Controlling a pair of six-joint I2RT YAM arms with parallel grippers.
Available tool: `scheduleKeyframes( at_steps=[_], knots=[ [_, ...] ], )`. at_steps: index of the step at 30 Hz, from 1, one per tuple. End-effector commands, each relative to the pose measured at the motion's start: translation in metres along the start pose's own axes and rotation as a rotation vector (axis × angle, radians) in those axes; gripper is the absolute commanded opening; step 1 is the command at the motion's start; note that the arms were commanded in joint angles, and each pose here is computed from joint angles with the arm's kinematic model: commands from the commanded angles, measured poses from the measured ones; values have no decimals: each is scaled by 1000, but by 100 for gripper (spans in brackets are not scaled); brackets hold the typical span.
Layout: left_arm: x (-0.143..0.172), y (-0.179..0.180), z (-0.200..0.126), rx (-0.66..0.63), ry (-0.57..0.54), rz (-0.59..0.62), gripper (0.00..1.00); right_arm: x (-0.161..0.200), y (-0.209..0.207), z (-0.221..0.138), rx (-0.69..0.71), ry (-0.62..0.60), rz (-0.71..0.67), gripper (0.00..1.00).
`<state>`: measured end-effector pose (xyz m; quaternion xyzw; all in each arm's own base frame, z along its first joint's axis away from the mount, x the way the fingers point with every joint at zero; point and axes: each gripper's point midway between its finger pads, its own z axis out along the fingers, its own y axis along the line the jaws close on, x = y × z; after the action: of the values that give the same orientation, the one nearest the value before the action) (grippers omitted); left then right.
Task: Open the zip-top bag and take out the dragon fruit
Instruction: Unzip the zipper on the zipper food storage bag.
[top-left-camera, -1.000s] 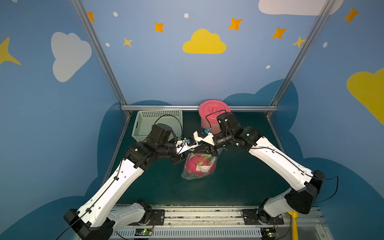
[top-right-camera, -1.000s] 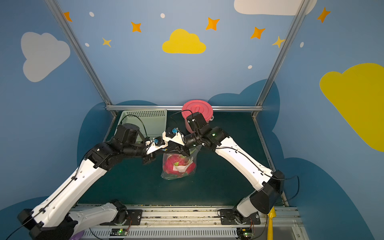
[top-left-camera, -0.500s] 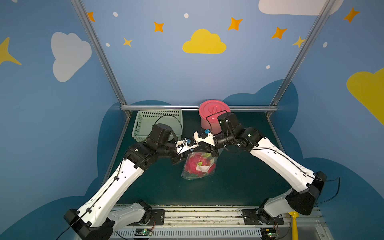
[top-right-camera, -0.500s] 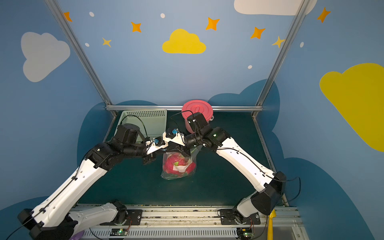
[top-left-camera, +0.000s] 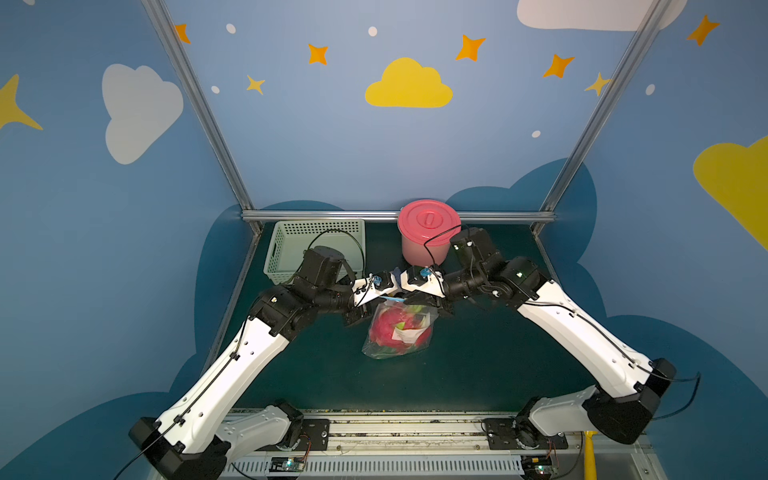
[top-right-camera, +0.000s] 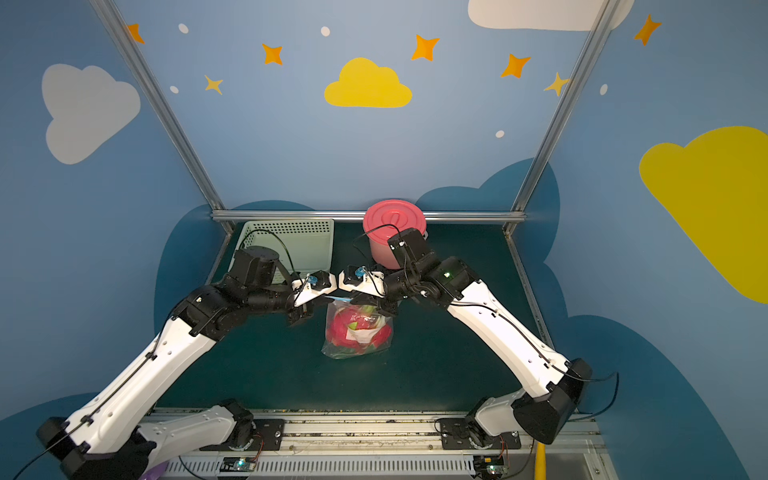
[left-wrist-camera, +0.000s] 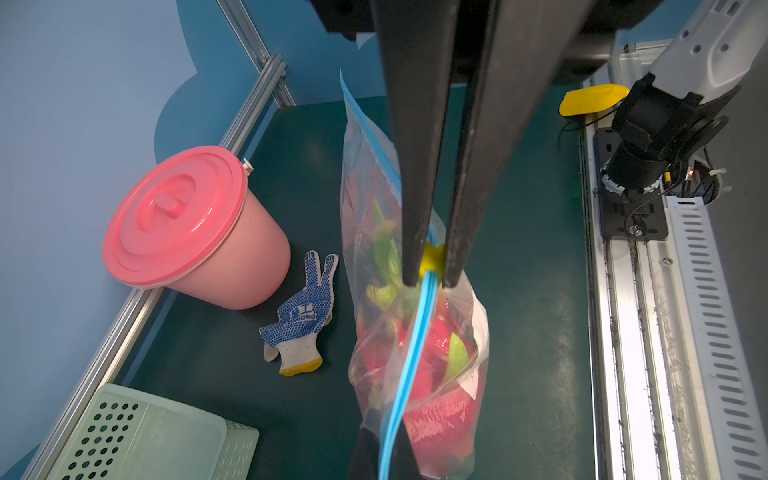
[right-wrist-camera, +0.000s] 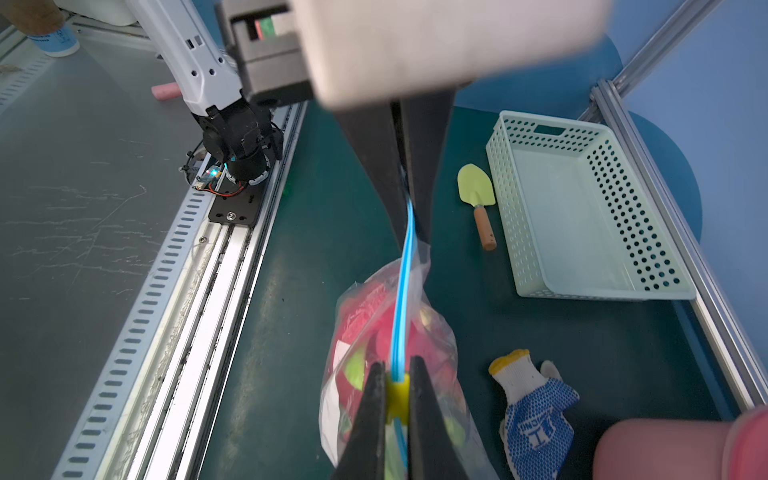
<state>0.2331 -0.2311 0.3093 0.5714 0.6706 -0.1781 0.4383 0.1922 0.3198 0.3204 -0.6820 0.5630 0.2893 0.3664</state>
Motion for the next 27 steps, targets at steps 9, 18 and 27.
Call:
scheduleKeyframes(
  at_steps=[9,18,27],
  knots=[
    [4,12,-8,-78,5,20,4,32,0,-34,102,87,91,4],
    [5,-24,9,58,6,72,3,5,9,-23,62,-9,75,3],
    [5,-27,16,55,5,77,3,3,23,-6,22,-3,77,4]
  ],
)
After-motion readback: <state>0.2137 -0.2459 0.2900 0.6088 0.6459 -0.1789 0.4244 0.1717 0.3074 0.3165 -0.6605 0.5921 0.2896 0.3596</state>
